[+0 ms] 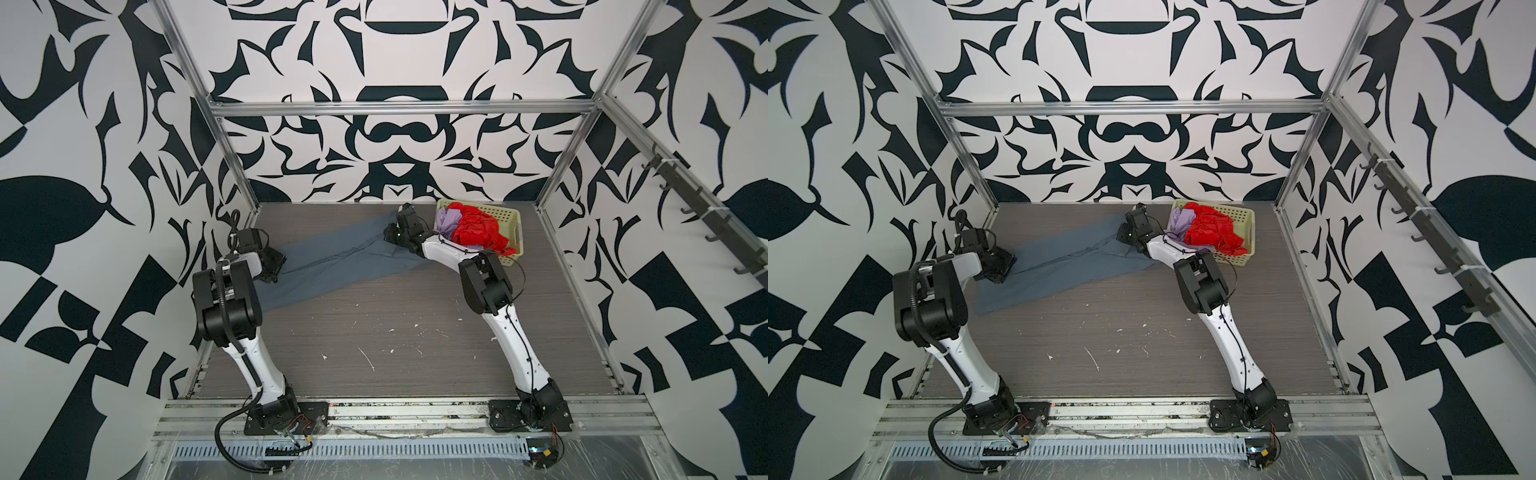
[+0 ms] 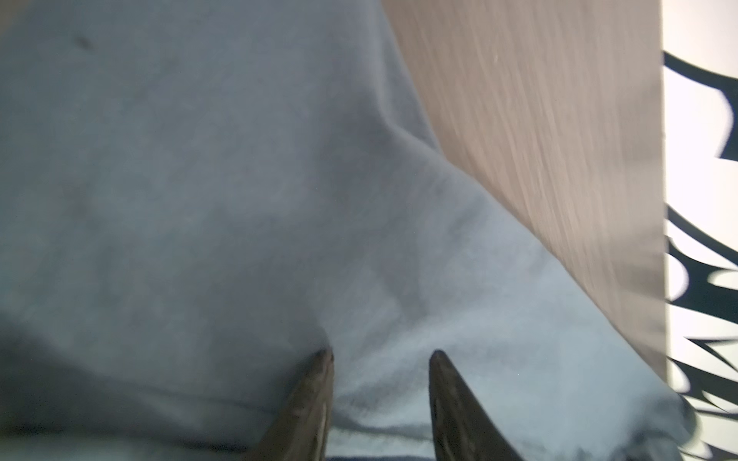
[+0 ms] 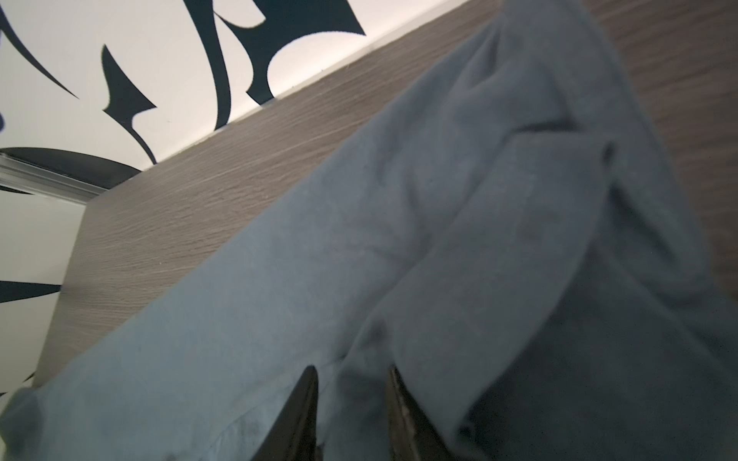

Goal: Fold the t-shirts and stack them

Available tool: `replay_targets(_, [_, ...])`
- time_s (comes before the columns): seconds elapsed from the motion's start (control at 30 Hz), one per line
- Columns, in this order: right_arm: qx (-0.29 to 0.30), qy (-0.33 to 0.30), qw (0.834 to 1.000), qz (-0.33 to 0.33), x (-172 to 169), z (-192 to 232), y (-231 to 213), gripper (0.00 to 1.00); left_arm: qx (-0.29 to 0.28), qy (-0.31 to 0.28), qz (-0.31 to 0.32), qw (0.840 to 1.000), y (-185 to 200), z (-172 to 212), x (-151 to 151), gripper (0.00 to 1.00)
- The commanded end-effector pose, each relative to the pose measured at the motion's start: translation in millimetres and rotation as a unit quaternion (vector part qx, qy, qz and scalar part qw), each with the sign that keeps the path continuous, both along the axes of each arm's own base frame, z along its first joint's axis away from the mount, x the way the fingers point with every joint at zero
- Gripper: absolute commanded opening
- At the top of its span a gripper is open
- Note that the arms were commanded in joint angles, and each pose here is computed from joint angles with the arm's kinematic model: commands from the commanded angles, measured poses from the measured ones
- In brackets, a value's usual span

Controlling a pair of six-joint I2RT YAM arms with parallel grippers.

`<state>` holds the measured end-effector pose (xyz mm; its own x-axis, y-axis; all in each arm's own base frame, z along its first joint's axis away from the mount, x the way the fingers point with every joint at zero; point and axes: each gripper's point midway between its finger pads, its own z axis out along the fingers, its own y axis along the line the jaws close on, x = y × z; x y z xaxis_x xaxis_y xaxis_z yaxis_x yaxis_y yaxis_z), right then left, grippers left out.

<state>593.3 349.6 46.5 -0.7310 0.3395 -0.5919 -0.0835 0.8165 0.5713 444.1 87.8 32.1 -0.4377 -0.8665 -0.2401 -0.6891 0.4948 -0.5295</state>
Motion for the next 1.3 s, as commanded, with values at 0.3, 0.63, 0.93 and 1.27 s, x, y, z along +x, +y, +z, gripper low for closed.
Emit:
replay_targets(0.3, [0.078, 0.0, 0.995, 0.069, 17, 8, 32, 0.33, -0.101, 0.084, 0.027, 0.991, -102, -40, -123, 0.43])
replay_targets(0.63, [0.132, -0.004, 0.985, 0.106, 10, 2, 57, 0.33, -0.037, 0.109, -0.017, 0.993, -183, -41, -185, 0.43])
replay_targets(0.93, [0.162, -0.045, 0.966, 0.198, -8, 15, 103, 0.33, -0.036, 0.134, -0.073, 0.988, -249, -53, -213, 0.44])
replay_targets(1.27, [0.157, -0.087, 0.961, 0.212, -6, 44, 110, 0.34, -0.043, 0.117, -0.063, 0.99, -258, -40, -238, 0.45])
